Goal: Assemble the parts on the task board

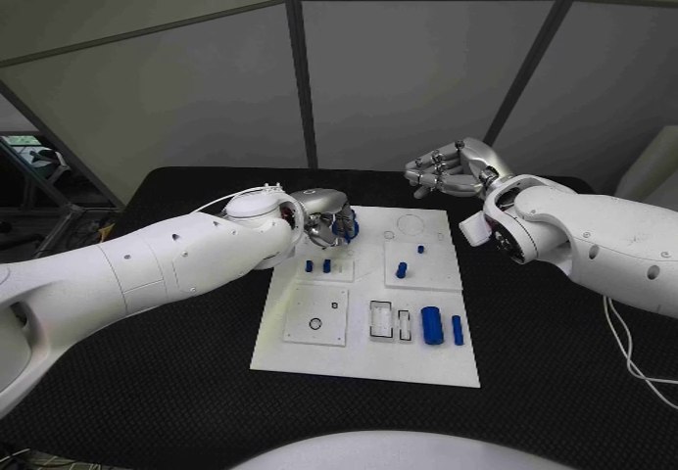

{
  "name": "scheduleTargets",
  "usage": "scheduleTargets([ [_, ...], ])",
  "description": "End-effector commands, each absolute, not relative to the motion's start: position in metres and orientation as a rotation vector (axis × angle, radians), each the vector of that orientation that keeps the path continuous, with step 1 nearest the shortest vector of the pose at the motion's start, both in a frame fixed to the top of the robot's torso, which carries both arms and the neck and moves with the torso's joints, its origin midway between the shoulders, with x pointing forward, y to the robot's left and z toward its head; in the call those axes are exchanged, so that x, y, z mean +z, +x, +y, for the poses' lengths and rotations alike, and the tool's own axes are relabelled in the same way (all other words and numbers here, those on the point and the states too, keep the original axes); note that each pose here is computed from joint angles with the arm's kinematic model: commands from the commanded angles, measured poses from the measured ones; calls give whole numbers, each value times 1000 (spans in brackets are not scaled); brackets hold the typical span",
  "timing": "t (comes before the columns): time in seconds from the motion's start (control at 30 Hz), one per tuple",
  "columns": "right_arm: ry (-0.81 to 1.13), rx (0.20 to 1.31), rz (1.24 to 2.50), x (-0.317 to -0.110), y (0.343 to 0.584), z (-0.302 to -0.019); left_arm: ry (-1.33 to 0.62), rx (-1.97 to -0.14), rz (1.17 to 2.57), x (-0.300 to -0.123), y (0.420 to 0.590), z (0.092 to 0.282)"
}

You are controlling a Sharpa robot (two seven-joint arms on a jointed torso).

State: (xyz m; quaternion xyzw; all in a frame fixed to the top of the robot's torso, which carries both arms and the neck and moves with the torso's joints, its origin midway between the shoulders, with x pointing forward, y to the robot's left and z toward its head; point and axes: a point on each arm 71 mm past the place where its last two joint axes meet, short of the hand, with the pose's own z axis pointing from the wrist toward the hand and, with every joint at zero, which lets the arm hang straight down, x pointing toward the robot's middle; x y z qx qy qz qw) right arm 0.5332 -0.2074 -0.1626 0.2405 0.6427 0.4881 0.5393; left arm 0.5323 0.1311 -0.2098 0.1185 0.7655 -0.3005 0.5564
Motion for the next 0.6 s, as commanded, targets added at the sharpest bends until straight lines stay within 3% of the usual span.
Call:
scheduleTargets([
  [0.03, 563, 1168, 1527, -161, 533, -207, 244, -753, 1763, -200, 532, 133],
  [0.27, 563, 1165, 1526, -161, 533, -208, 209, -753, 1757, -191, 531, 147],
  [0.6, 564, 1161, 1526, -161, 533, -210, 160, -712, 1815, -192, 528, 175],
])
